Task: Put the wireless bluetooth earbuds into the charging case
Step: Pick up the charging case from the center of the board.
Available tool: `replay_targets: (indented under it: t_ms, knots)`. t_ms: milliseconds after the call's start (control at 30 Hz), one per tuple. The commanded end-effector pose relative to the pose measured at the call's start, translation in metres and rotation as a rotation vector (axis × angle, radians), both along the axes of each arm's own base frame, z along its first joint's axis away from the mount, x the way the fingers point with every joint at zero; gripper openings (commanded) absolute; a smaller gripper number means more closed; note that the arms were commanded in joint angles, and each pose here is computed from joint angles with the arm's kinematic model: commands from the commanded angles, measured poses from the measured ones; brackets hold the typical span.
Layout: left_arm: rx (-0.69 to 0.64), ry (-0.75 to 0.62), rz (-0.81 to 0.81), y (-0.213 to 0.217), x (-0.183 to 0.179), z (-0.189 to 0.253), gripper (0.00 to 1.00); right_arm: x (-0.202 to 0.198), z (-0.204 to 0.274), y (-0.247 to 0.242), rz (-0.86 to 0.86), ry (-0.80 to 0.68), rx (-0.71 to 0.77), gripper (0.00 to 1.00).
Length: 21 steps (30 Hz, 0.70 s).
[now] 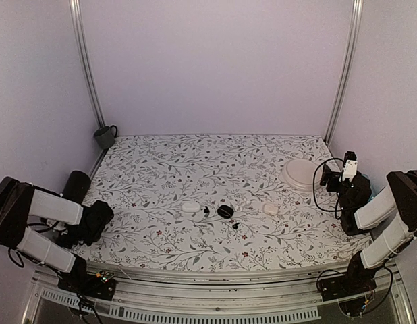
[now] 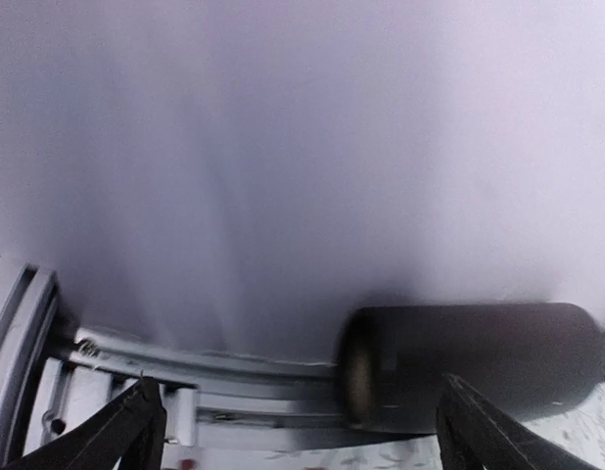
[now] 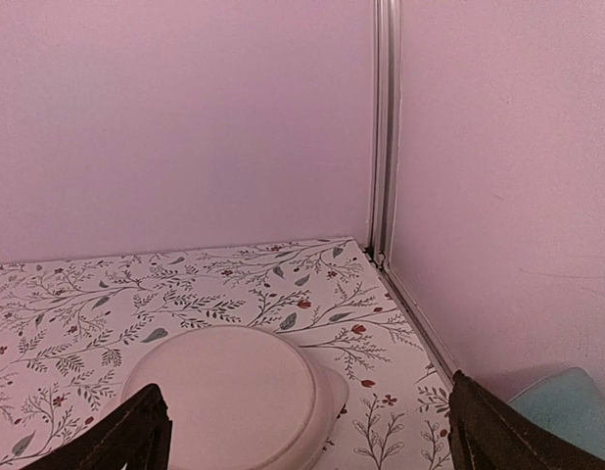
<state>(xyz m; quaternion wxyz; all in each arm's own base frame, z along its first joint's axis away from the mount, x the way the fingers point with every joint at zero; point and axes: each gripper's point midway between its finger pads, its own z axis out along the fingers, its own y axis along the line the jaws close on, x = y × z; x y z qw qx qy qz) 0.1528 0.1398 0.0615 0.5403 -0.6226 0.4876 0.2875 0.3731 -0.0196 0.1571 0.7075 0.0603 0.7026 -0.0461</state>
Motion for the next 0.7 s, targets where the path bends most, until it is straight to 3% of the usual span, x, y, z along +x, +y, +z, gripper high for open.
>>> replay_targets:
  t_ms: [0, 133, 233, 433, 567, 667]
  knots:
    - [0.222, -0.234, -0.185, -0.034, 0.050, 0.105, 0.96, -0.002, 0.006, -0.001, -0.014, -0.011, 0.003, 0.99]
    - [0.374, 0.206, -0.412, -0.109, 0.128, 0.169, 0.96, -0.013, 0.013, 0.001, -0.026, -0.058, -0.018, 0.99]
    - [0.511, 0.485, -0.544, -0.172, 0.169, 0.184, 0.96, -0.003, 0.009, 0.001, -0.018, -0.020, -0.011, 0.99]
    - [0.616, 0.512, -0.763, -0.262, 0.169, 0.199, 0.96, 0.013, 0.025, 0.002, -0.009, 0.028, -0.021, 0.99]
    - [0.675, 0.542, -0.835, -0.294, 0.164, 0.204, 0.96, 0.028, 0.119, 0.022, 0.090, -0.047, -0.102, 0.99]
    - [0.697, 0.577, -0.835, -0.297, 0.166, 0.199, 0.96, 0.036, 0.171, 0.054, 0.185, -0.051, -0.018, 0.99]
